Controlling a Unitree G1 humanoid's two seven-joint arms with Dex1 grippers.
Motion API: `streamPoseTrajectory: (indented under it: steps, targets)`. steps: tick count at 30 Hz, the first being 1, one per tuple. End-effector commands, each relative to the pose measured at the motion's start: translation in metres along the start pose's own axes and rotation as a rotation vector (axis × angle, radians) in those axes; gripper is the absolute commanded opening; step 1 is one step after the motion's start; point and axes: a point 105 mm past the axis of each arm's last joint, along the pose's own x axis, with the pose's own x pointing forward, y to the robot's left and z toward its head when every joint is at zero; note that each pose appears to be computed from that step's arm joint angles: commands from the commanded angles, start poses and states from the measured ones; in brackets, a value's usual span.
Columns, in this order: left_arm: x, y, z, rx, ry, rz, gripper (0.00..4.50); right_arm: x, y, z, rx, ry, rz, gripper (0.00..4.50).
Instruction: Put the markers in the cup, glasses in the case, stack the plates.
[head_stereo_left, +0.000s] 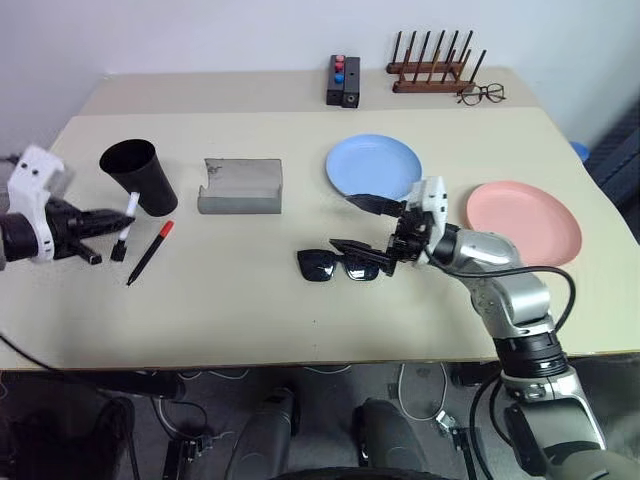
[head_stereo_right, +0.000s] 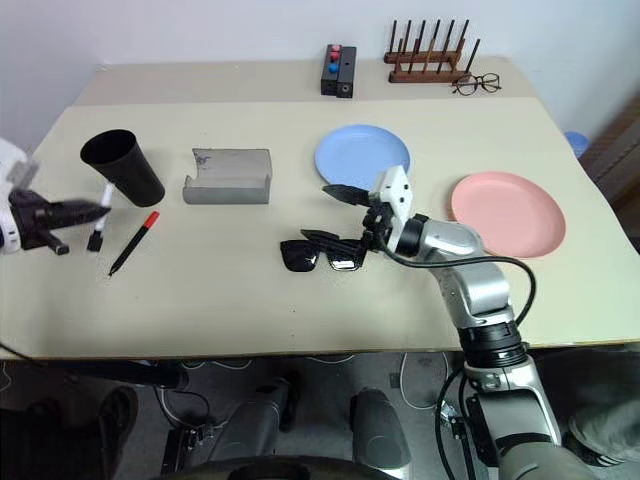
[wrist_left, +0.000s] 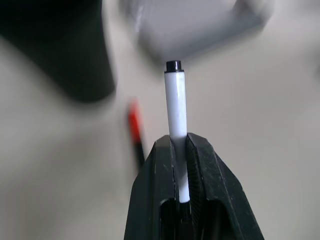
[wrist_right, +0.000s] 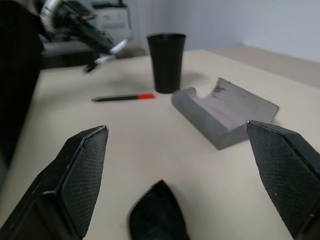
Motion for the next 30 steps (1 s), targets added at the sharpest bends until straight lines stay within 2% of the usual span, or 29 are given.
streamPoseTrajectory:
  steps: [1, 4, 8, 13, 17, 20, 30]
  targets:
    - [-0.011, -0.001, 0.031, 0.100, -0.207, 0.043, 0.04, -0.002, 0.006, 0.025, -0.020, -0.081, 0.051, 4.50]
    - [-0.011, 0.002, 0.053, 0.104, -0.358, 0.077, 0.04, 0.002, 0.002, 0.027, -0.036, -0.095, 0.026, 4.50]
    - [-0.017, 0.022, 0.089, 0.149, -0.575, 0.212, 0.04, 0.005, -0.005, 0.030, -0.032, -0.127, -0.034, 4.50]
    - [-0.032, 0.047, 0.110, 0.144, -0.743, 0.295, 0.04, 0.004, -0.018, 0.042, -0.018, -0.218, -0.122, 4.50]
    - [-0.039, 0.068, 0.108, 0.141, -0.814, 0.392, 0.04, 0.005, -0.021, 0.045, -0.031, -0.244, -0.157, 4.50]
    - [-0.025, 0.076, 0.093, 0.119, -0.768, 0.413, 0.04, 0.008, -0.019, 0.041, -0.046, -0.221, -0.151, 4.50]
    - [0.005, 0.086, 0.067, 0.018, -0.769, 0.407, 0.04, 0.008, -0.017, 0.036, -0.064, -0.193, -0.154, 4.50]
